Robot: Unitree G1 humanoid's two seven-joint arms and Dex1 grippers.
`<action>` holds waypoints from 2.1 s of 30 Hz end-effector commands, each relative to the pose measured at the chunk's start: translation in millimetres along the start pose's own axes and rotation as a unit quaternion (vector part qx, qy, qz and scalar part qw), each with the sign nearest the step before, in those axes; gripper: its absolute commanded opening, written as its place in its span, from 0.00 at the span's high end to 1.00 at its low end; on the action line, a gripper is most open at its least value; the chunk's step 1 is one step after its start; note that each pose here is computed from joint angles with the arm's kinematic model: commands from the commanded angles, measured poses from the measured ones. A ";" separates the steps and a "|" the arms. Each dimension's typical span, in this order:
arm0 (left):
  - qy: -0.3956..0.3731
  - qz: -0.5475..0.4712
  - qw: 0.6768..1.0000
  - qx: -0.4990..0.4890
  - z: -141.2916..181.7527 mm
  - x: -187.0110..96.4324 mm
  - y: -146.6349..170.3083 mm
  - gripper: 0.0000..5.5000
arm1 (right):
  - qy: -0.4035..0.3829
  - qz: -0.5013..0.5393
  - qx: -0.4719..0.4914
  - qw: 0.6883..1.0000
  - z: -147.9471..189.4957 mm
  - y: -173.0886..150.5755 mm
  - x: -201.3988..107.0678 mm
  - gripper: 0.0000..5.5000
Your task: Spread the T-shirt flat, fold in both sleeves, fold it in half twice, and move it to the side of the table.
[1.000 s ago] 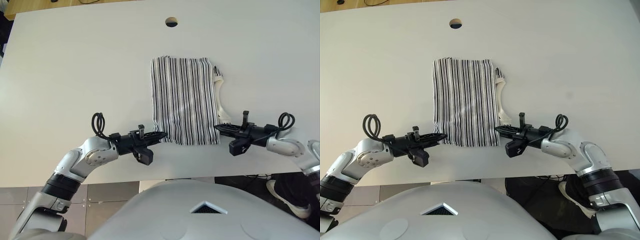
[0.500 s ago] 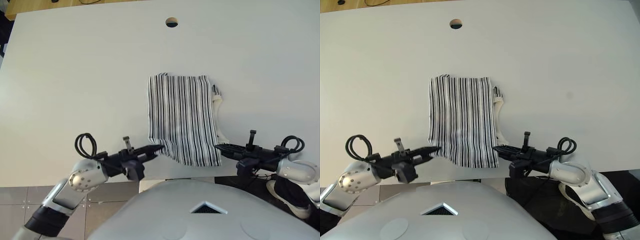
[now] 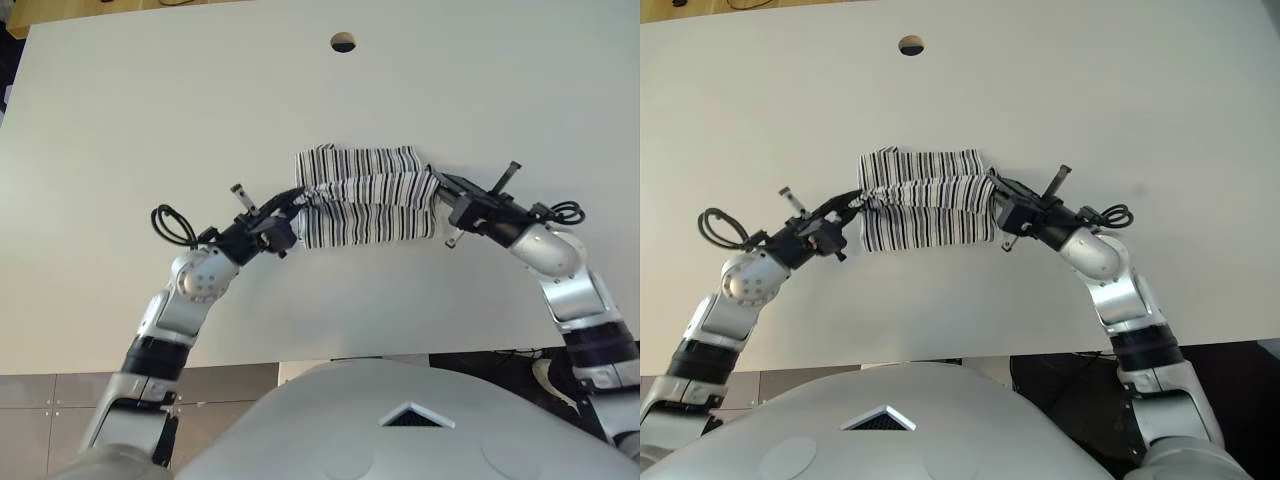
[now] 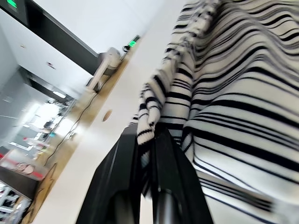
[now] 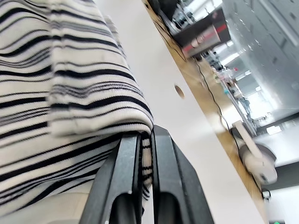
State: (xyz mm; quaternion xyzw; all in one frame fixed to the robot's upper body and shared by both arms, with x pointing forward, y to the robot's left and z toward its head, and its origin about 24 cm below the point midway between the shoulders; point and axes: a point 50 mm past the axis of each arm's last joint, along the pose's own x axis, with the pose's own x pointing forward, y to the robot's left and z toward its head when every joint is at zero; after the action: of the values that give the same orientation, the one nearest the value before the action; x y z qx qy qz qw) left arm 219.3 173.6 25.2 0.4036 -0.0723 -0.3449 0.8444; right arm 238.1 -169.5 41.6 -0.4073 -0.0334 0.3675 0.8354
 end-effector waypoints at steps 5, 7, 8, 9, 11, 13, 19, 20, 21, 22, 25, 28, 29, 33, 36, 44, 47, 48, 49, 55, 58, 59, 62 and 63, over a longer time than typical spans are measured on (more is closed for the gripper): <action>0.023 0.021 0.999 0.030 -15.2 32.0 14.5 0.91 | 0.025 -0.042 0.002 0.999 -9.9 -7.2 32.3 0.90; 0.019 0.012 0.999 0.033 -15.0 37.4 13.7 0.85 | 0.016 -0.052 0.008 0.998 -6.4 -10.6 39.0 0.84; 0.022 0.010 0.999 0.036 -16.7 38.2 12.6 0.81 | 0.011 -0.055 0.010 0.998 -4.3 -11.3 41.5 0.80; 0.027 0.012 0.999 0.039 -18.3 37.1 12.0 0.79 | 0.006 -0.056 0.012 0.998 -1.9 -12.0 44.2 0.77; 0.030 0.017 0.999 0.043 -19.3 34.1 11.1 0.73 | 0.000 -0.059 0.014 0.998 1.0 -13.0 47.2 0.71; 0.028 0.036 0.998 0.046 -17.6 33.1 14.9 0.68 | 0.001 -0.073 0.023 0.997 0.8 -16.0 48.2 0.65; 0.057 0.114 0.988 0.092 -24.3 44.7 36.5 0.59 | -0.021 -0.116 0.035 0.992 13.2 -23.1 61.1 0.57; 0.072 0.120 0.984 0.114 -29.1 44.8 37.6 0.59 | -0.040 -0.113 0.034 0.992 21.3 -20.6 62.5 0.57; 0.087 0.126 0.979 0.132 -33.5 44.4 38.8 0.59 | -0.060 -0.105 0.035 0.992 30.1 -16.1 62.7 0.57; 0.102 0.132 0.975 0.148 -38.2 43.2 39.6 0.59 | -0.083 -0.086 0.033 0.992 40.3 -7.2 62.3 0.57; 0.127 0.160 0.963 0.176 -45.5 39.4 44.7 0.59 | -0.132 -0.021 0.038 0.990 65.3 20.2 65.6 0.57; 0.126 0.217 0.952 0.177 -42.4 41.3 58.8 0.59 | -0.119 0.031 0.070 0.990 68.2 40.7 82.5 0.57; 0.124 0.243 0.947 0.172 -40.6 41.6 63.8 0.59 | -0.103 0.044 0.087 0.990 63.3 45.7 87.8 0.57; 0.068 0.440 0.894 0.048 -21.5 33.2 93.5 0.59 | 0.037 0.046 0.216 0.975 10.0 51.3 99.7 0.57; 0.004 0.498 0.865 -0.062 -8.5 27.6 96.0 0.59 | 0.133 -0.020 0.353 0.926 -29.5 43.8 95.1 0.57; -0.032 0.484 0.860 -0.157 5.1 27.7 93.2 0.59 | 0.237 -0.365 0.554 0.710 -118.4 -27.1 18.6 0.57; -0.031 0.454 0.853 -0.257 14.2 50.2 75.3 0.59 | 0.297 -0.536 0.508 0.606 -150.2 -63.1 -46.5 0.57; -0.028 0.443 0.850 -0.283 16.0 55.7 67.5 0.59 | 0.301 -0.564 0.497 0.587 -154.0 -69.7 -59.3 0.57; -0.031 0.436 0.849 -0.297 18.7 59.2 60.6 0.59 | 0.298 -0.586 0.487 0.574 -156.5 -75.8 -70.8 0.57; -0.003 0.481 0.823 -0.301 1.1 34.4 41.4 0.59 | 0.238 -0.648 0.387 0.611 -150.0 -104.6 -98.9 0.57; -0.034 0.475 0.832 -0.283 14.3 37.4 39.3 0.59 | 0.192 -0.673 0.317 0.641 -139.4 -113.8 -106.8 0.57; -0.039 0.469 0.836 -0.284 17.3 40.3 36.4 0.59 | 0.172 -0.681 0.282 0.654 -133.4 -116.7 -109.4 0.57; -0.049 0.442 0.846 -0.293 24.9 51.1 27.8 0.59 | 0.075 -0.679 0.193 0.704 -103.0 -117.5 -102.5 0.57; -0.050 0.436 0.849 -0.295 26.6 53.6 25.6 0.59 | 0.032 -0.664 0.173 0.727 -86.7 -113.5 -91.8 0.57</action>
State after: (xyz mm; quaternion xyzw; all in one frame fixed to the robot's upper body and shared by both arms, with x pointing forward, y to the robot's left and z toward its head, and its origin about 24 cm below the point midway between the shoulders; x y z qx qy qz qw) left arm 261.3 143.2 54.1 0.0412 -0.1798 0.0562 0.9812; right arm 268.6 -361.8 76.3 -0.1190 -0.1342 -0.3558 0.9172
